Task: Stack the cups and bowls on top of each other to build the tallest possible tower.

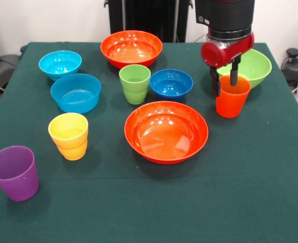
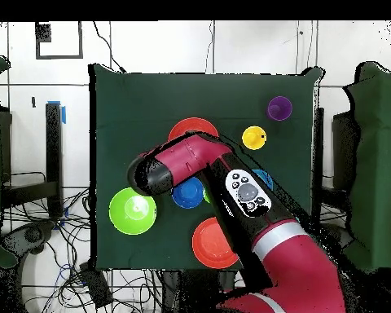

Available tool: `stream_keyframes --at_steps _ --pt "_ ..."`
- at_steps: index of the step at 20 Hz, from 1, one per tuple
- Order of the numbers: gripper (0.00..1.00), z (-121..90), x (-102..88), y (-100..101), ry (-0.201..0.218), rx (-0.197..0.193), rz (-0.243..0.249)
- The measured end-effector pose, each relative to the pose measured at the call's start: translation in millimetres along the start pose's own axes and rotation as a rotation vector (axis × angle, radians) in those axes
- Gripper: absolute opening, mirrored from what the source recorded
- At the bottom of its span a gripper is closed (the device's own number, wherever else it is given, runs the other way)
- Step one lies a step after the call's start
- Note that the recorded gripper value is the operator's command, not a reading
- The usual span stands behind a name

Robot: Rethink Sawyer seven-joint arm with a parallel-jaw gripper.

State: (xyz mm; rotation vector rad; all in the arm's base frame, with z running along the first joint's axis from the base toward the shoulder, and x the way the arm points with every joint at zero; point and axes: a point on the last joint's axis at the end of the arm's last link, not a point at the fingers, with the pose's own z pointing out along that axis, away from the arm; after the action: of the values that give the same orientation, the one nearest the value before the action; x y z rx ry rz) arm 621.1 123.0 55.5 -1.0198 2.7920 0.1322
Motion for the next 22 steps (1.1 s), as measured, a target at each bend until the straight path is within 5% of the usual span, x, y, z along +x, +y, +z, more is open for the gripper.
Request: stream_keyframes --at_steps 22 --pt "1.0 19.6 4.0 25.1 0.021 -0.034 -0.037"
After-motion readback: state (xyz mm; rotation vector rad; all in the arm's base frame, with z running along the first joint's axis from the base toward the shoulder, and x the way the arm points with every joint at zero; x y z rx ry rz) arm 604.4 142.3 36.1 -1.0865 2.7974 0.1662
